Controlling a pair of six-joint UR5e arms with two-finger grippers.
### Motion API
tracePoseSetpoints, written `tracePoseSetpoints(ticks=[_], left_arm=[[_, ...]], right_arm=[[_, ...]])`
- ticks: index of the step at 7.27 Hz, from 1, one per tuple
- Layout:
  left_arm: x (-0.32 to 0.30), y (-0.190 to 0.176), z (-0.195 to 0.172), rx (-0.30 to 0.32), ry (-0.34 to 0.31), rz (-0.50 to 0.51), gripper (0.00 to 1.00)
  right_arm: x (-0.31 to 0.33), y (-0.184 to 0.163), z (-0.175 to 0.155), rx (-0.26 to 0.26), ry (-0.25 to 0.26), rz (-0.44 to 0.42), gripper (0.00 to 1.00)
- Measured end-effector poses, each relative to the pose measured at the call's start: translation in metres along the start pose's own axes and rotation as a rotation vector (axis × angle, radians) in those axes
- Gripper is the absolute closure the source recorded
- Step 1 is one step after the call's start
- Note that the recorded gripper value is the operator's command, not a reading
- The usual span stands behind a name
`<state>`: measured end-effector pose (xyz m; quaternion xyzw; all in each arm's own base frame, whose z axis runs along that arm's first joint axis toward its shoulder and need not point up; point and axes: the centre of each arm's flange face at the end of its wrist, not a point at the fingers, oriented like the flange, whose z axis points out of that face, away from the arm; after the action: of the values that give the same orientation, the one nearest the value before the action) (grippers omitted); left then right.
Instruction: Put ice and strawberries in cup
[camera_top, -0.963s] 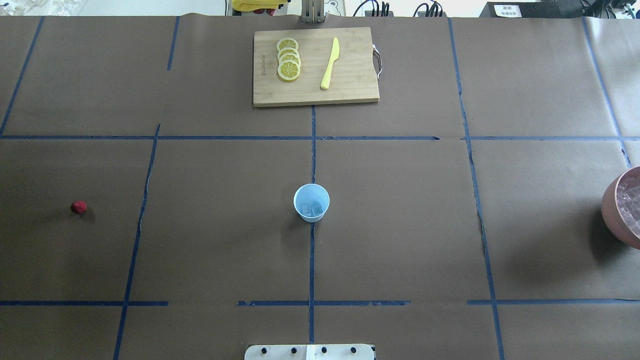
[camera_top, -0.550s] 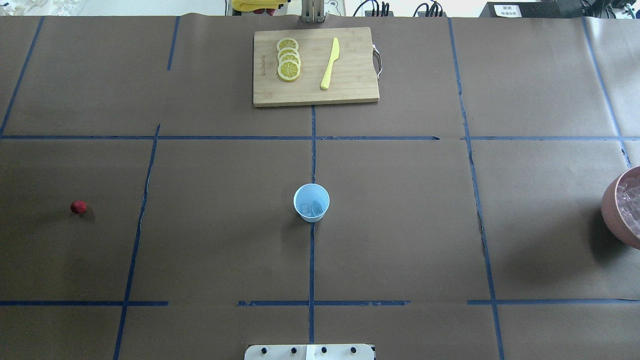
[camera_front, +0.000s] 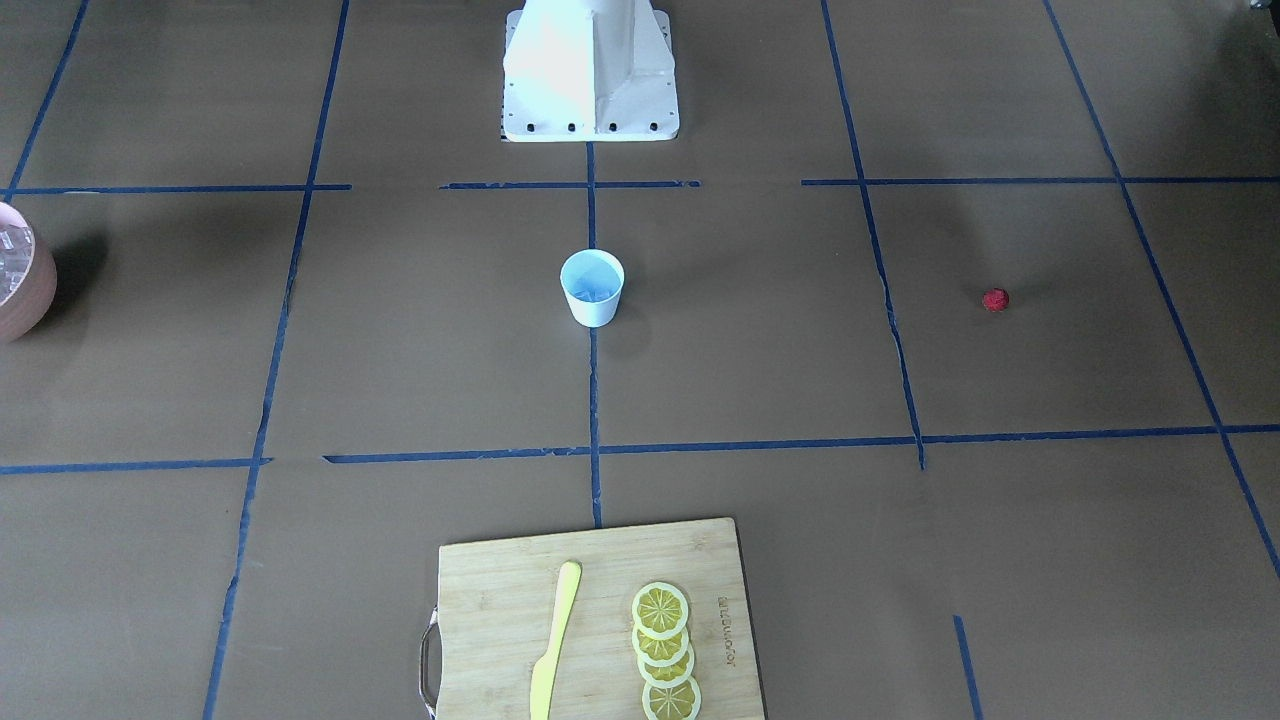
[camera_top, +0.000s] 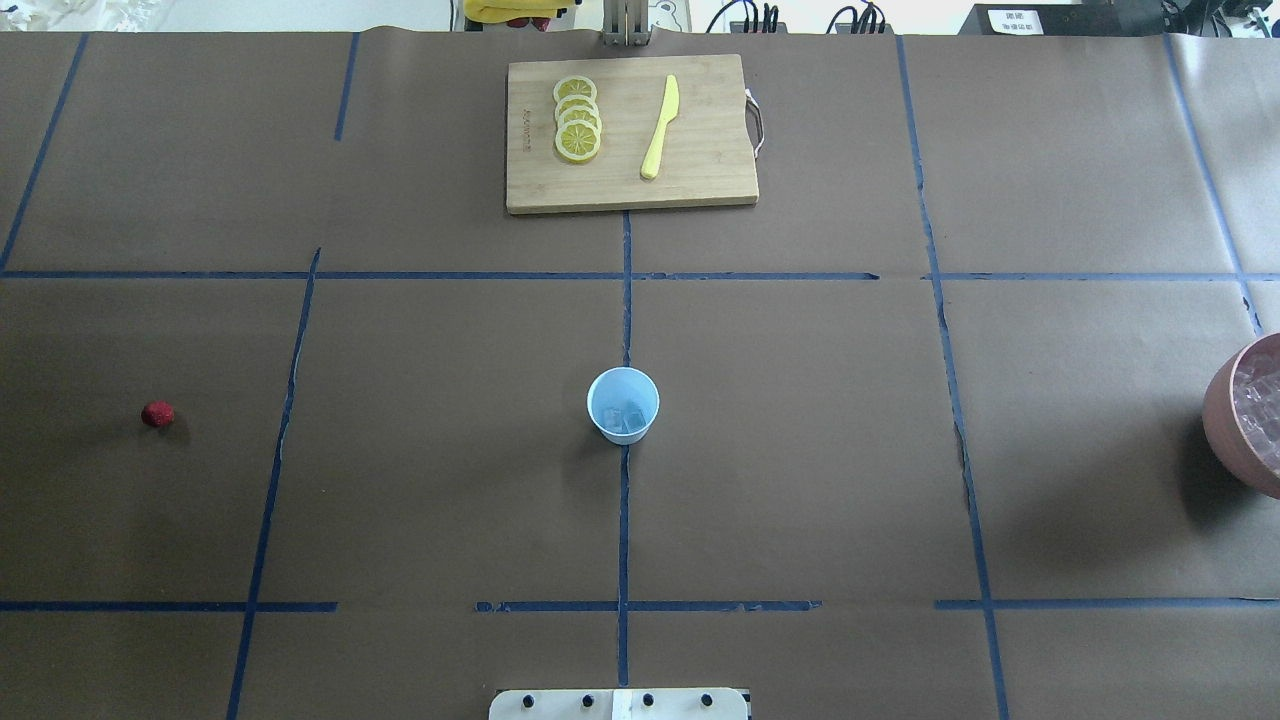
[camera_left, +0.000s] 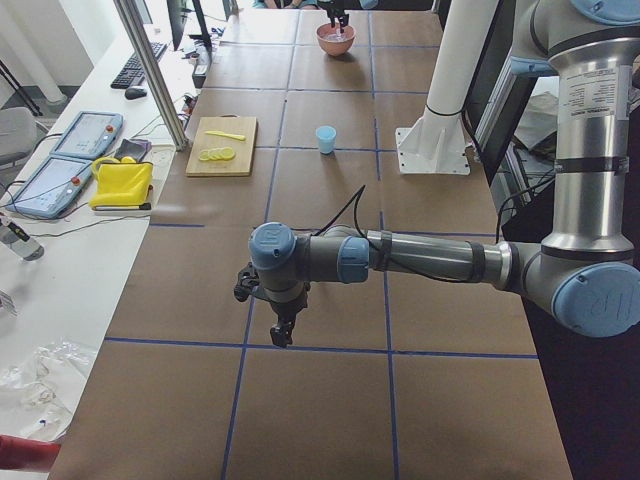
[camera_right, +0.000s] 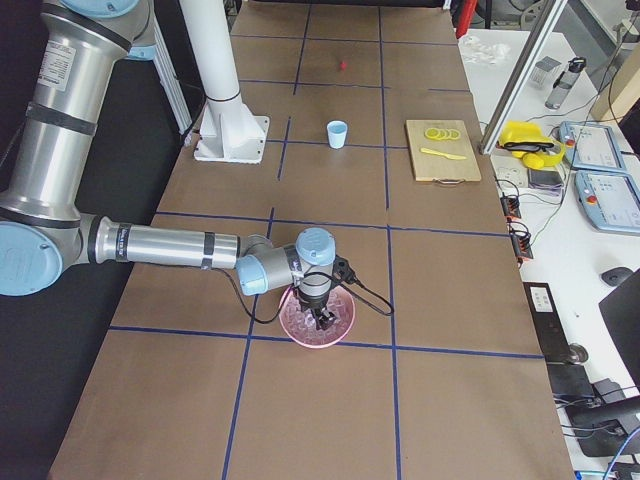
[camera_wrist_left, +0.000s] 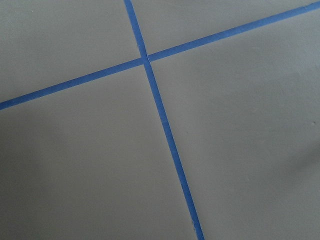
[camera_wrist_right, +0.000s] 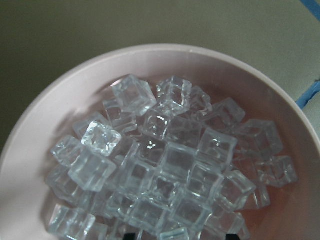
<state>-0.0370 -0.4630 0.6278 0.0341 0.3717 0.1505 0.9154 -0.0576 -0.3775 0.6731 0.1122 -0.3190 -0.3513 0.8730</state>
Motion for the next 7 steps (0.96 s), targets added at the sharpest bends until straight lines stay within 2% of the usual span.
tracePoseSetpoints(ticks=[2,3,4,7], left_arm=[[0.000,0.000,0.000,-0.001,0.000,0.000,0.00],[0.000,0.000,0.000,-0.001,0.000,0.000,0.00],[0.000,0.000,0.000,-0.001,0.000,0.001,0.00],[0.000,0.000,0.000,0.000,0.000,0.001,0.00]], right_arm=[[-0.002,0.002,0.003,-0.007,-0.003,-0.004,0.81],[-0.002,0.004,0.004,-0.011,-0.002,-0.005,0.90],[-0.002,0.004,0.004,-0.013,0.002,-0.009,0.96],[-0.007,-0.010,-0.009,0.008,0.003,-0.005,0.97]])
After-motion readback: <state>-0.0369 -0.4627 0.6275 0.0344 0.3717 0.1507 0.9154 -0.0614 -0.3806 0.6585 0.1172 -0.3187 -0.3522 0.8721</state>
